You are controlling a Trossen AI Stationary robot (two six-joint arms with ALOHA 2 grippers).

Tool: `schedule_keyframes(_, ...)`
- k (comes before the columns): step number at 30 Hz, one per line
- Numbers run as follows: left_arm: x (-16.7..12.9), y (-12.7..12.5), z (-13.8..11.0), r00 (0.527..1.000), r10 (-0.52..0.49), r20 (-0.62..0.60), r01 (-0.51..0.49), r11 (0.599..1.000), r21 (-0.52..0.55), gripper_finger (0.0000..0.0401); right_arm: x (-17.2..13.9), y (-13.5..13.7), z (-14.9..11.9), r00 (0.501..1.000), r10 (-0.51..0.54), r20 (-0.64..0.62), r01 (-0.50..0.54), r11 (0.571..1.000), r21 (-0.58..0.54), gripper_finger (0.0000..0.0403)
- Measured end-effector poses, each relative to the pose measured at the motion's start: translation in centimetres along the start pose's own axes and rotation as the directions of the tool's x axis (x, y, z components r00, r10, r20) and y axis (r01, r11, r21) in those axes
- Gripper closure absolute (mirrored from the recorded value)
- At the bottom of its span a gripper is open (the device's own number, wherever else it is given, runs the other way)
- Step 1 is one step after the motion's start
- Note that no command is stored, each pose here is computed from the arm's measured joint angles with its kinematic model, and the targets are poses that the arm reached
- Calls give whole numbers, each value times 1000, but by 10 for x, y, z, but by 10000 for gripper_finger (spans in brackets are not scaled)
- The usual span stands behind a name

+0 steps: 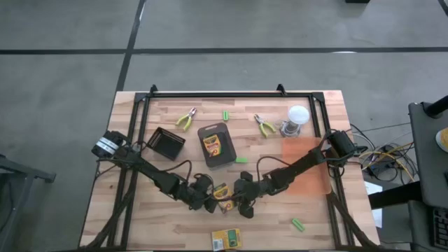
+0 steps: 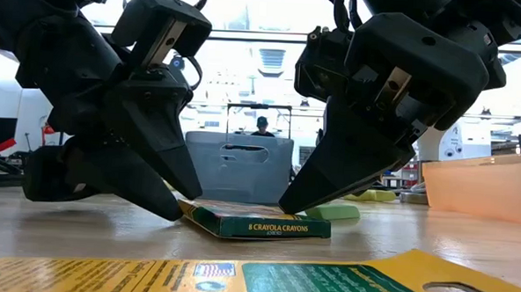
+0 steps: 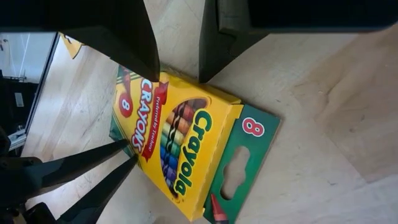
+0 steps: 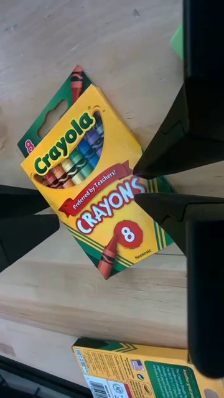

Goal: Pick & Place School Supplies
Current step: Put the left yellow crayon box into the black transparent bin

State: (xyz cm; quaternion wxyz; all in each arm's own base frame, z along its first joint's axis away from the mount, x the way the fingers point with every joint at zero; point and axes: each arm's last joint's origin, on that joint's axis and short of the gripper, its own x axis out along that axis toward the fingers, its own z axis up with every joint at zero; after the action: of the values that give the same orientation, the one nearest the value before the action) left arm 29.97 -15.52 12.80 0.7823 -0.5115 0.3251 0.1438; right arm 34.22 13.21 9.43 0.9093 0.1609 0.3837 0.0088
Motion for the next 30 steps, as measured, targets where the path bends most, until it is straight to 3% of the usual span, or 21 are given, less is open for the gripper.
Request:
schedule_keyframes(6,0,0,0,1000,2,-13,-1,998,65,284,0,0,0,1000,0,0,0,1000,0,346)
schedule_keyframes(16,-3,-5,-2,991,-31,-127,39,997,60,284,0,0,0,1000,0,1,0,1000,-1,346)
schedule_keyframes(25,-3,-5,-2,992,-29,-122,44,992,118,281,0,0,0,1000,0,1,0,1000,-7,346)
schedule_keyframes(30,-3,-5,-2,993,-37,-115,66,964,258,271,0,0,0,1000,0,1,0,1000,-8,346)
